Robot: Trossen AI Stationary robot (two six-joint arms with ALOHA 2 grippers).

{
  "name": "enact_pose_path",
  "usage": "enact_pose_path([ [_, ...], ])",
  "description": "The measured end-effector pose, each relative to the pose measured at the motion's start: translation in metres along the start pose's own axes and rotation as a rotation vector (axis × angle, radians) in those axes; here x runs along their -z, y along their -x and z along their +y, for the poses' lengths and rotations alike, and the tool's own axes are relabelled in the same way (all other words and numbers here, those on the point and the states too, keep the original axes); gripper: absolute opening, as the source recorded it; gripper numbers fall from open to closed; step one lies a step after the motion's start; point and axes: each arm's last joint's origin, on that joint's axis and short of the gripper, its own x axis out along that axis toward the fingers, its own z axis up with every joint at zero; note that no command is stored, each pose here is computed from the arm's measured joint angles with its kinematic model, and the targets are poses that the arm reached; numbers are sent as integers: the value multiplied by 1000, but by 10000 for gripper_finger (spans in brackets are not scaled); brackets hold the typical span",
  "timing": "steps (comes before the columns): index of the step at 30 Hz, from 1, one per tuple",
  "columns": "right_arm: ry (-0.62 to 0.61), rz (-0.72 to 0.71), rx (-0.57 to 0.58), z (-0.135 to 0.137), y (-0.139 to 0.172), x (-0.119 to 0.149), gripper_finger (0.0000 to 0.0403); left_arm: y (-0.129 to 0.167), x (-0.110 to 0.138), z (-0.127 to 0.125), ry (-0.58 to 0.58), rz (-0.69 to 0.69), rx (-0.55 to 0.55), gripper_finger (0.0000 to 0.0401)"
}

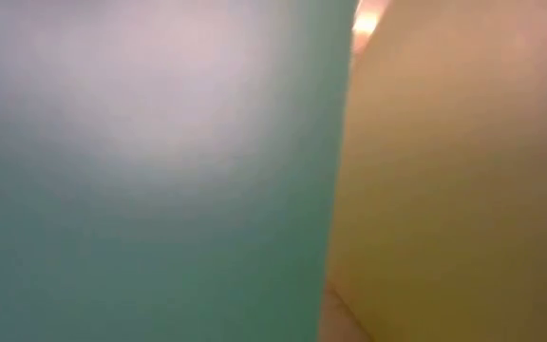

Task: Pick & Place USB Port
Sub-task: Put the pink USB cable into the green bin

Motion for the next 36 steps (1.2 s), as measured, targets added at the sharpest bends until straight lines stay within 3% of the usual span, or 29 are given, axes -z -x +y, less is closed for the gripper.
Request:
enact_pose_path([
  [6, -205, -109, 51, -3, 2, 3, 8, 8, 9, -5, -8, 9, 60, 6],
  [14, -312, -107, 48, 0, 11, 24, 8, 10, 11, -8, 14, -2, 97, 8],
  [20, -274, -110, 138, -11, 12, 32, 8, 11, 11, -16, 8, -23, 149, 10],
  [36, -262, -24, -67, -9, -4, 37, 54, 14, 10, -31, -20, -35, 257, 6],
])
